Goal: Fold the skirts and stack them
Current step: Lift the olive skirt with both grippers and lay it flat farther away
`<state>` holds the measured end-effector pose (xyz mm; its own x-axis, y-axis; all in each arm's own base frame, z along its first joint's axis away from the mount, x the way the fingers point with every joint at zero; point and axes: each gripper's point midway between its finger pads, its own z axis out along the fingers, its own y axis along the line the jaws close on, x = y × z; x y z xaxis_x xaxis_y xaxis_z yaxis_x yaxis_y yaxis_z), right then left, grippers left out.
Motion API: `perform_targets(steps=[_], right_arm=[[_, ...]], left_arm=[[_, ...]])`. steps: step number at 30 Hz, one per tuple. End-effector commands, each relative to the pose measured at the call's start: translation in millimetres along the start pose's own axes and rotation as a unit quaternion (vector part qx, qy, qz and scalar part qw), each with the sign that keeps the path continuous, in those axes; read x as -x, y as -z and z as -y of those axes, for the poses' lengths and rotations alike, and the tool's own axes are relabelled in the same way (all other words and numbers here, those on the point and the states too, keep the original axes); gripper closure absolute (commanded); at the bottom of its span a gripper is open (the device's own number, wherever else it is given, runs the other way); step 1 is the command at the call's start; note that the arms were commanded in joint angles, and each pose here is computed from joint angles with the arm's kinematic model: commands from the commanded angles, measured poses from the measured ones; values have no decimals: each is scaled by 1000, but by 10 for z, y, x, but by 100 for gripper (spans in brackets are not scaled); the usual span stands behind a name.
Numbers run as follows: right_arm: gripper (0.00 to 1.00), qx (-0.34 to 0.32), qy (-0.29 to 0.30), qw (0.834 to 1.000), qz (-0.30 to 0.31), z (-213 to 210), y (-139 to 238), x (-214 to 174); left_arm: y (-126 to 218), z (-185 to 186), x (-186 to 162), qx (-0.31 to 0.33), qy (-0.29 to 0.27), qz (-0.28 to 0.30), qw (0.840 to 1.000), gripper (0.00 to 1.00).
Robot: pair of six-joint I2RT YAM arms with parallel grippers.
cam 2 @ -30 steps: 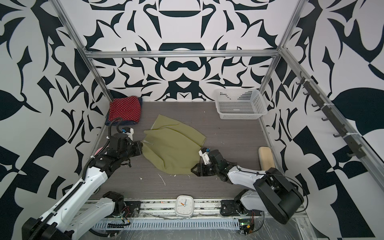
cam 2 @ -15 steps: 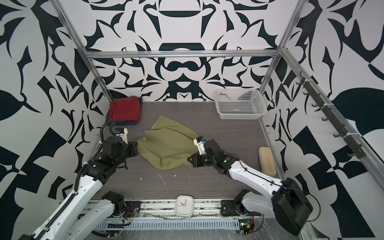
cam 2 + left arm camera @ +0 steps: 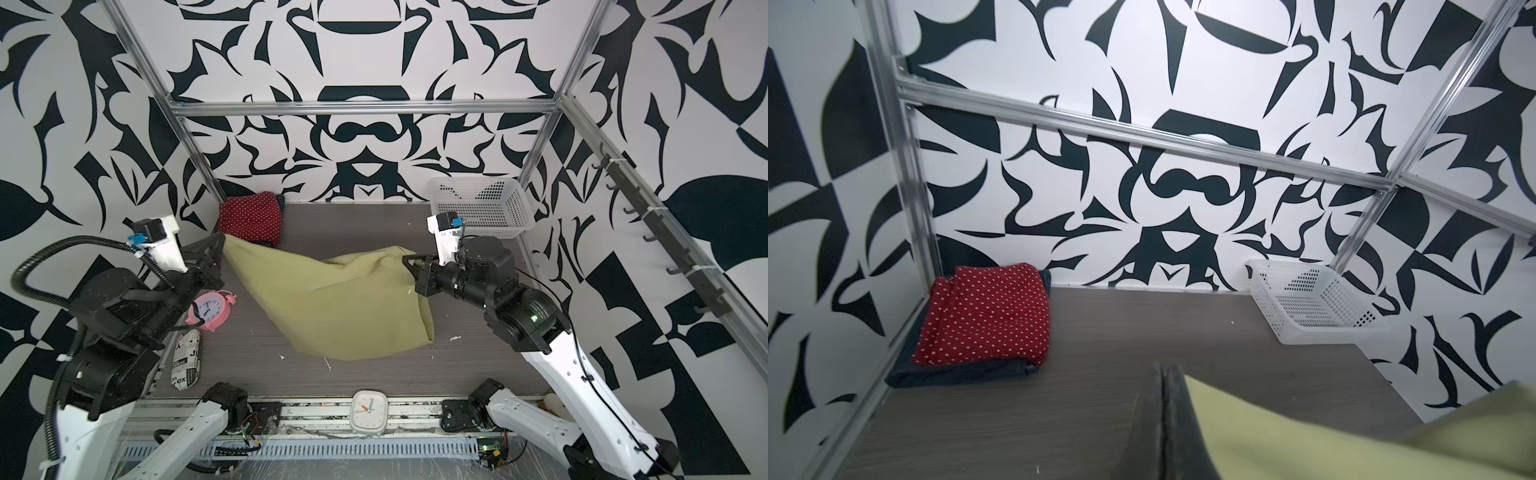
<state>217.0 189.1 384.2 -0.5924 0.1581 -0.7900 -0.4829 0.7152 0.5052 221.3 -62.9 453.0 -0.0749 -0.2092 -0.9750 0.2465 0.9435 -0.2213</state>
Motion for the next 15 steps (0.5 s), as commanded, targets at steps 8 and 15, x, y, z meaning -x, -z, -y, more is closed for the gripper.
perform_targets(steps=[8,15], right_arm=[[100,-43,-27,999,-19,268,51,-317],[100,-60,-37,997,-35,435,-375,-386]], left_arm=[[-36,-160,-305,35,-19,-43,998,100],[-508,-291,-690,62,-41,-73,995,100]])
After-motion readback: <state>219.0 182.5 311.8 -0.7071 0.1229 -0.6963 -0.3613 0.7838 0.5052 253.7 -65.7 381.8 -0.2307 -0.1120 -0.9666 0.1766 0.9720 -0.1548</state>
